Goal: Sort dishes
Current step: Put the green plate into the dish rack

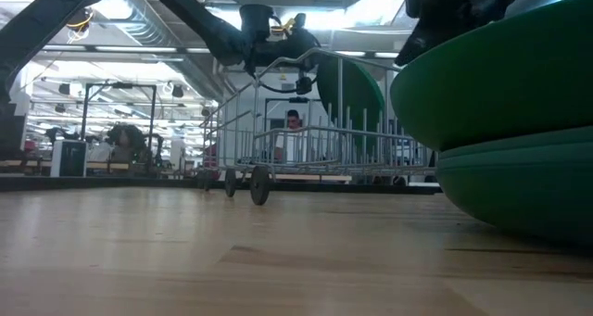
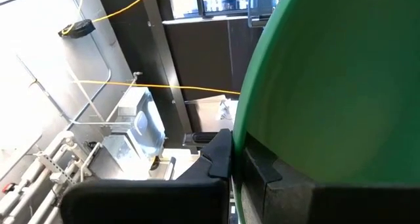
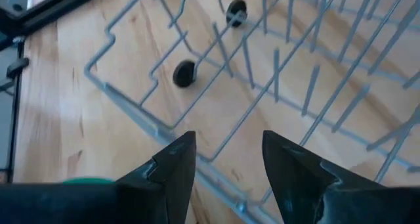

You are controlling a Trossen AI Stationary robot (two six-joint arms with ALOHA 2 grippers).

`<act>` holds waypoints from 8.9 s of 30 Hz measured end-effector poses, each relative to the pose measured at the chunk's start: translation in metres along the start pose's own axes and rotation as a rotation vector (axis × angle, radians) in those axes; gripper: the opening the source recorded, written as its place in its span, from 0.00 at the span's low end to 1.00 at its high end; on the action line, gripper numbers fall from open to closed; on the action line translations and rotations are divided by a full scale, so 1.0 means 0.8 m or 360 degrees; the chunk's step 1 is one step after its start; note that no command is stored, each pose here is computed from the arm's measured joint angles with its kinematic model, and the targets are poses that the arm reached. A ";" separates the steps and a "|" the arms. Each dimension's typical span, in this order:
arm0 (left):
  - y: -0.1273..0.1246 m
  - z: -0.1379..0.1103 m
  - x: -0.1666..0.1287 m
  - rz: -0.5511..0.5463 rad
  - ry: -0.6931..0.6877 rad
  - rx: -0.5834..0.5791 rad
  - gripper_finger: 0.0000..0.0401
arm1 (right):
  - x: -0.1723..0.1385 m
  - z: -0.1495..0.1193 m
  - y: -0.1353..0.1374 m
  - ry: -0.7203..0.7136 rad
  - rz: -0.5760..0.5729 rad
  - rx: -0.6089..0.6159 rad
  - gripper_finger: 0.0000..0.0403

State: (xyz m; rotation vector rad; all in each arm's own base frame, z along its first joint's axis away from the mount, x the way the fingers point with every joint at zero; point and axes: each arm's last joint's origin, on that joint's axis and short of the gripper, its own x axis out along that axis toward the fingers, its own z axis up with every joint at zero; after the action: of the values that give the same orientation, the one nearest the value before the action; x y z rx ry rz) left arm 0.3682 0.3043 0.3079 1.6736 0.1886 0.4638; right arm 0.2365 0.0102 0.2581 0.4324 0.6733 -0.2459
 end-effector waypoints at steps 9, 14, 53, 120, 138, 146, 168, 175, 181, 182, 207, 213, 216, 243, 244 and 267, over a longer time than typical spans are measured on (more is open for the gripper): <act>0.007 0.000 0.000 0.0086 0.0006 0.0027 0.00 | 0.016 -0.003 -0.001 0.0023 -0.0081 0.0045 0.44; 0.007 -0.001 0.000 0.0090 0.0013 0.0014 0.00 | 0.033 -0.007 0.002 0.0135 0.0007 0.0052 0.44; -0.023 -0.001 -0.003 -0.0311 0.0107 -0.0282 0.00 | 0.029 -0.014 0.002 0.0266 0.0091 0.0068 0.44; 0.012 0.078 -0.009 -0.0500 0.0618 -0.0591 0.37 | -0.004 -0.004 0.002 0.0120 0.0147 0.0001 0.44; 0.075 0.147 -0.068 -0.0840 0.0859 -0.1210 0.37 | -0.023 -0.005 0.004 0.0172 0.0353 -0.0049 0.44; 0.095 0.237 -0.090 -0.1014 0.0707 -0.1871 0.37 | -0.080 -0.003 0.004 0.0091 0.0674 -0.0067 0.44; 0.122 0.489 -0.210 -0.1889 0.0652 -0.3001 0.37 | -0.189 -0.015 -0.015 -0.0282 0.1083 -0.0100 0.44; 0.076 0.560 -0.228 -0.1789 0.1062 -0.3393 0.37 | -0.184 -0.014 -0.014 -0.0260 0.1072 -0.0095 0.44; 0.019 0.593 -0.226 -0.1697 0.1488 -0.3684 0.37 | -0.181 -0.013 -0.013 -0.0225 0.1066 -0.0046 0.44; 0.009 0.597 -0.226 -0.1684 0.1552 -0.3696 0.37 | -0.181 -0.013 -0.013 -0.0225 0.1066 -0.0047 0.44; -0.044 0.577 -0.187 -0.1394 0.1861 -0.3876 0.37 | -0.177 -0.013 -0.012 -0.0206 0.1055 -0.0044 0.45; -0.044 0.578 -0.186 -0.1383 0.1895 -0.3931 0.37 | -0.177 -0.013 -0.012 -0.0205 0.1055 -0.0044 0.45; -0.042 0.581 -0.190 -0.1399 0.1883 -0.3935 0.37 | -0.176 -0.014 -0.012 -0.0184 0.1049 -0.0032 0.45; -0.042 0.628 -0.240 -0.1347 0.1731 -0.3805 0.37 | -0.152 -0.075 -0.048 0.0769 0.0231 0.0578 0.45; -0.044 0.629 -0.240 -0.1347 0.1727 -0.3803 0.37 | -0.149 -0.075 -0.047 0.0777 0.0208 0.0578 0.44; -0.059 0.611 -0.217 -0.1047 0.1794 -0.3908 0.37 | -0.088 -0.095 -0.024 0.1242 -0.0378 0.0372 0.44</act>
State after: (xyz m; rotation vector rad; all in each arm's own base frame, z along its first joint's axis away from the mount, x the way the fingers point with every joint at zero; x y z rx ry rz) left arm 0.4163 -0.1988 0.1833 -1.1432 0.5754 0.5467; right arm 0.1349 0.0341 0.2450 0.6815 1.4745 -0.3866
